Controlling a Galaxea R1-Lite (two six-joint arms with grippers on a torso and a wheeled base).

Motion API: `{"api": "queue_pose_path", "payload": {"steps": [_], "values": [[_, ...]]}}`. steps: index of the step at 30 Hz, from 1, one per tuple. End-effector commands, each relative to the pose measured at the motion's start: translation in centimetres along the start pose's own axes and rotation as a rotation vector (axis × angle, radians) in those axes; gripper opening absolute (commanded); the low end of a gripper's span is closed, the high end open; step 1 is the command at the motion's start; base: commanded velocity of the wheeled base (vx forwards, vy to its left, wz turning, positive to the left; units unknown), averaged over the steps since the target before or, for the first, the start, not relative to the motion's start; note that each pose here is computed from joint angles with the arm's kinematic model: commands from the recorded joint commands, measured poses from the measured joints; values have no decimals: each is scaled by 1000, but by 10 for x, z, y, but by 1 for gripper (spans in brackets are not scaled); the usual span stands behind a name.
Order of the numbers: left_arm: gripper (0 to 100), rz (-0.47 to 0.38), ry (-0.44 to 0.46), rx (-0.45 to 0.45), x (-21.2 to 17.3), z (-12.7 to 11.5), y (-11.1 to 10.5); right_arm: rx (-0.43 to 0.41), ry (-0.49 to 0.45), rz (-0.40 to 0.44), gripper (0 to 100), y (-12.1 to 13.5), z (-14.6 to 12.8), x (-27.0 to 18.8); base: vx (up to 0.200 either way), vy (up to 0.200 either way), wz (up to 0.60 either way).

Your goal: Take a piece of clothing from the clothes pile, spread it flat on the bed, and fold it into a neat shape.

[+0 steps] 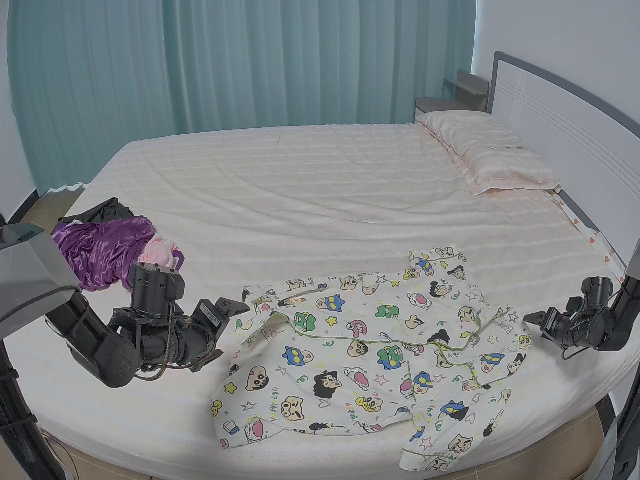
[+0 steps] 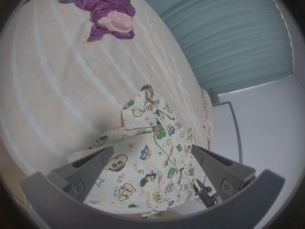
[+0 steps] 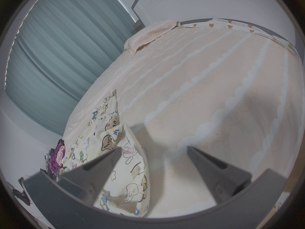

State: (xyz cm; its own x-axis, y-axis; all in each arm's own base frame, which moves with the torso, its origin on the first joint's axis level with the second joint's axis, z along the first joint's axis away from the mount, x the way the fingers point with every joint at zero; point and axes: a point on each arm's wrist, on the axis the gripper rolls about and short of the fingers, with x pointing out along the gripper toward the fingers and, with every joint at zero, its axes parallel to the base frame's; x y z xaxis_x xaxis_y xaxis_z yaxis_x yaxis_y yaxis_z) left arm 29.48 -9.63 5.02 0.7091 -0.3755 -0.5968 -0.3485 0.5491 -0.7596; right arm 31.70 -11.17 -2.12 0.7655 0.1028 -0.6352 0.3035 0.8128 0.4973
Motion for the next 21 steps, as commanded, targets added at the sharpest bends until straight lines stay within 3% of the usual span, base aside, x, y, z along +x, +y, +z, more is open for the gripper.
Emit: {"api": "queue_pose_path", "payload": {"steps": [1,7,8,14,21], "values": [[100,33,-13,8,16,-1,10,2,-21,7,100,1,3,-6,0,0,0],[100,-8,-105,41,39,20,2,7,-83,39,100,11,5,-25,0,0,0],[100,-28,-140,56,50,37,-4,35,-125,62,100,17,7,-35,0,0,0],[100,10,-113,132,89,50,-14,68,-176,97,100,25,5,-51,0,0,0],[100,82,-53,146,125,51,-18,53,-184,113,100,27,-4,-54,0,0,0]]}}
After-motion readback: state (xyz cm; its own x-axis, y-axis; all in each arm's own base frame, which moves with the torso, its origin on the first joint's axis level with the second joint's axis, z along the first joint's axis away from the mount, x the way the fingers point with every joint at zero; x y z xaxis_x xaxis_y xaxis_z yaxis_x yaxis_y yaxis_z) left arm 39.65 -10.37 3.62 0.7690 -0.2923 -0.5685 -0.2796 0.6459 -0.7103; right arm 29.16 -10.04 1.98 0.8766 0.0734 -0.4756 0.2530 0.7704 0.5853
